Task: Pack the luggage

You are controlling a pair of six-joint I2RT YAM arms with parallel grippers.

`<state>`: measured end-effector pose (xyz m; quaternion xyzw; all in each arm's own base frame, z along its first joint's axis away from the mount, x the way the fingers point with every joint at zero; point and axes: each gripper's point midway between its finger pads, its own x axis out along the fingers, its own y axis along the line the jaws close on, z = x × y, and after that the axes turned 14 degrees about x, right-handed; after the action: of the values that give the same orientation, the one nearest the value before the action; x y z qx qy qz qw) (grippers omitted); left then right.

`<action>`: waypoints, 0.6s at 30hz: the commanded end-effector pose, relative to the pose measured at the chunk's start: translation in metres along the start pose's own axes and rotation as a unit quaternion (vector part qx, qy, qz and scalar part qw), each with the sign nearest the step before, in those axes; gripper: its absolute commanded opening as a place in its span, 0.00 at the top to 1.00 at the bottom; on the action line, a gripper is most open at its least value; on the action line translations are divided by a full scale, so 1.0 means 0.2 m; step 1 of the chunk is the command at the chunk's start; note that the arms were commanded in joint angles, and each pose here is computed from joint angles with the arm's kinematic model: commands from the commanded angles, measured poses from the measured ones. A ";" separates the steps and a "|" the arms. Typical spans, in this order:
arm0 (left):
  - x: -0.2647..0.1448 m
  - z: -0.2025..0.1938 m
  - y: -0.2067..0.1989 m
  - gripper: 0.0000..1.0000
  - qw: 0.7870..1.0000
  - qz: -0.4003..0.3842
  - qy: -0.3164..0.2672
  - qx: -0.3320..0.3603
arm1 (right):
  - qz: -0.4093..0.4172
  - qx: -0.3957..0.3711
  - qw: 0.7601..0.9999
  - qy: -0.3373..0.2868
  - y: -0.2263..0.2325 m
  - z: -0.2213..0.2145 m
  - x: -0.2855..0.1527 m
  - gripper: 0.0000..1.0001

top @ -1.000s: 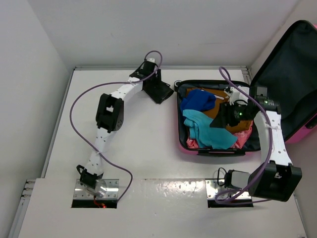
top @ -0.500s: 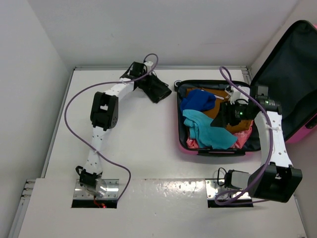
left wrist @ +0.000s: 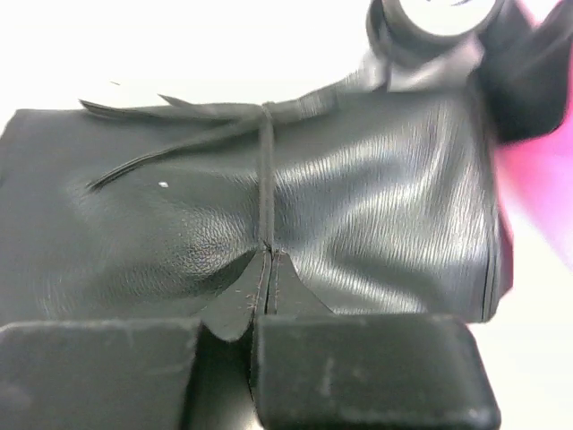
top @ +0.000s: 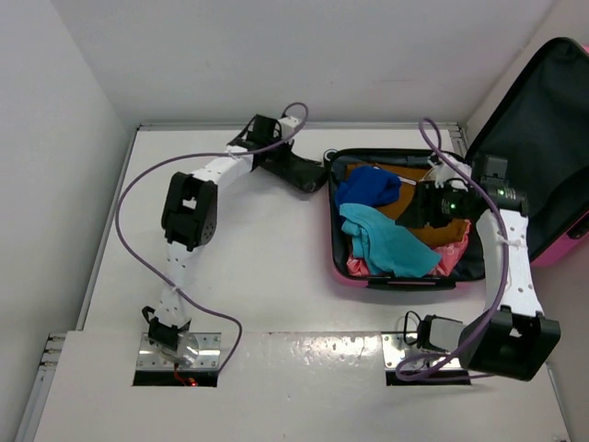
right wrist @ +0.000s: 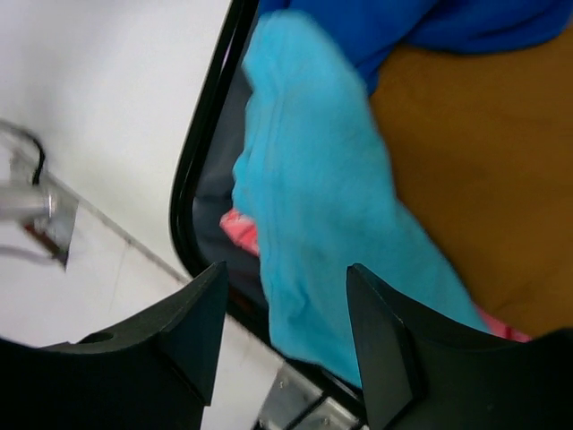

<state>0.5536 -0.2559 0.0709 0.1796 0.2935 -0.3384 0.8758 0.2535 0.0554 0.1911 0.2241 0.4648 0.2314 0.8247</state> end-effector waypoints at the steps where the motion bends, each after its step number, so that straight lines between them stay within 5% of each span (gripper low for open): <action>1: -0.42 0.63 0.19 1.00 0.986 0.032 -0.161 0.016 | -0.013 0.008 0.993 -0.114 0.01 0.19 -0.11 0.45; 7: -0.77 1.10 0.05 1.00 0.958 0.006 -0.281 0.060 | -0.043 0.059 0.973 -0.218 -0.08 0.35 -0.24 0.45; 18: -0.96 1.35 -0.96 1.00 0.867 -0.212 -0.386 0.233 | -0.095 0.139 0.913 -0.370 -0.29 0.47 -0.58 0.43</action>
<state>0.4630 -0.3986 0.3481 0.1422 -0.0418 -0.5517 0.8208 0.2880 -0.0604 0.2521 0.3566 0.2302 -0.0035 0.9054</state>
